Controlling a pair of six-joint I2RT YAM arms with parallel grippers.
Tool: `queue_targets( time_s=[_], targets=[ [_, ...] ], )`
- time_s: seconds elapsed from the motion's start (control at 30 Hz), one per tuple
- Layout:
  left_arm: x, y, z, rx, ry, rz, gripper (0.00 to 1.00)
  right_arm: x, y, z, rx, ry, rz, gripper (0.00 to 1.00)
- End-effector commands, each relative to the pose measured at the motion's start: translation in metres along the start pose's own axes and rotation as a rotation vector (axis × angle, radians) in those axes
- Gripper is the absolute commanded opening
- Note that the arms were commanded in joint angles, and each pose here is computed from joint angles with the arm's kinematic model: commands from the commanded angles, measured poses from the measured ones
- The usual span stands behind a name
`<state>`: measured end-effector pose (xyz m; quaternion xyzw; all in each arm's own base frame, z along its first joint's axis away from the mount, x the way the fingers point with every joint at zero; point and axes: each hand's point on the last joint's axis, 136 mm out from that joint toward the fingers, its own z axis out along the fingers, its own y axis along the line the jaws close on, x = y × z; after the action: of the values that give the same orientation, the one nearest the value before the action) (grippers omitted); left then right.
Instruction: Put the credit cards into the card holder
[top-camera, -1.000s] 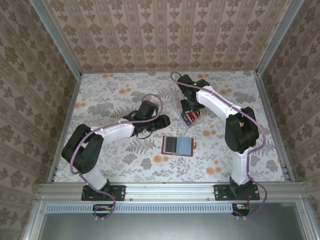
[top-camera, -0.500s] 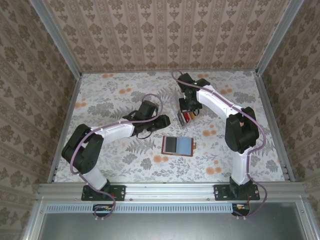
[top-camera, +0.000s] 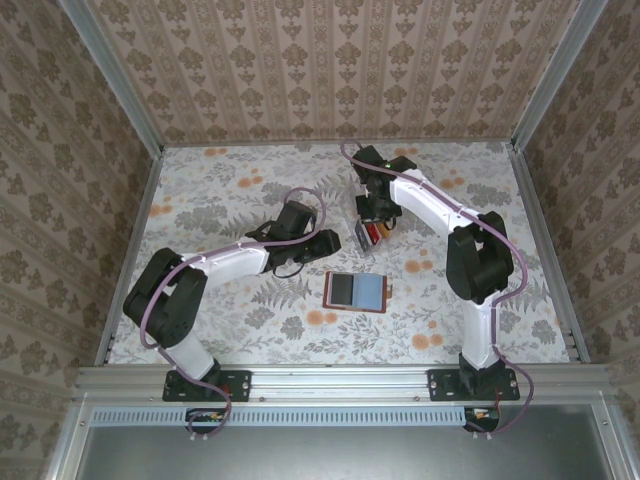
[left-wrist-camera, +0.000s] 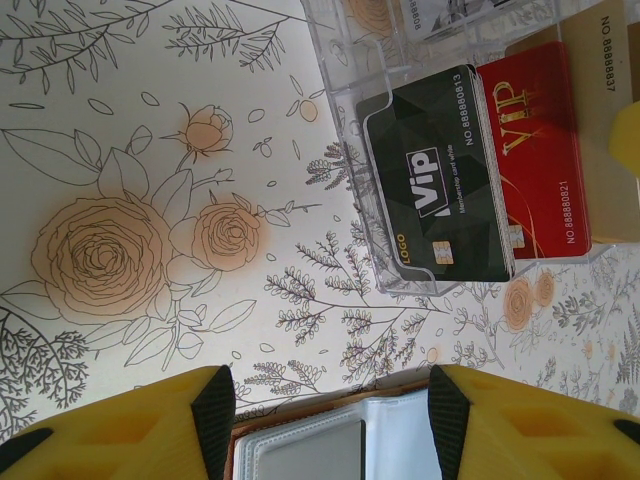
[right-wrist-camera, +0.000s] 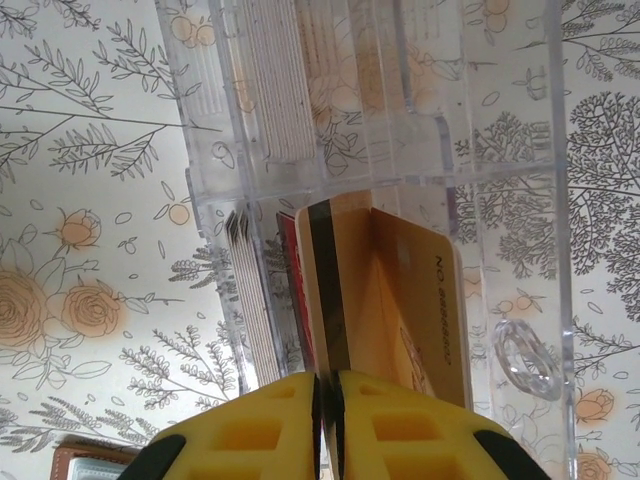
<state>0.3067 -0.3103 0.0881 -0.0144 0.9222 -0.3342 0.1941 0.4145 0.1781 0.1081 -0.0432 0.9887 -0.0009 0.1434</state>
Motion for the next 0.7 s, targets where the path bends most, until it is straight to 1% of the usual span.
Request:
queue_targets(
  time_s=[0.0, 0.1, 0.27, 0.53, 0.67],
  targets=[
    [0.0000, -0.0039, 0.0029, 0.003, 0.007, -0.010, 0.56, 0.0015, -0.0137, 0.0066, 0.075, 0.023, -0.006, 0.16],
    [-0.0002, -0.0045, 0.0029, 0.005, 0.006, -0.010, 0.56, -0.0007, -0.0154, 0.0031, 0.082, 0.012, -0.008, 0.13],
    [0.0006, -0.0032, 0.0033, 0.002, 0.008, -0.013, 0.56, -0.0030, -0.0169, 0.0001, 0.086, 0.001, -0.009, 0.12],
    [0.0000, -0.0039, 0.0030, 0.004, 0.007, -0.010, 0.56, -0.0001, -0.0166, 0.0065, 0.090, 0.020, -0.014, 0.13],
    [-0.0005, -0.0042, 0.0028, 0.005, 0.006, -0.011, 0.56, -0.0017, -0.0167, 0.0024, 0.087, 0.008, -0.013, 0.10]
  ],
)
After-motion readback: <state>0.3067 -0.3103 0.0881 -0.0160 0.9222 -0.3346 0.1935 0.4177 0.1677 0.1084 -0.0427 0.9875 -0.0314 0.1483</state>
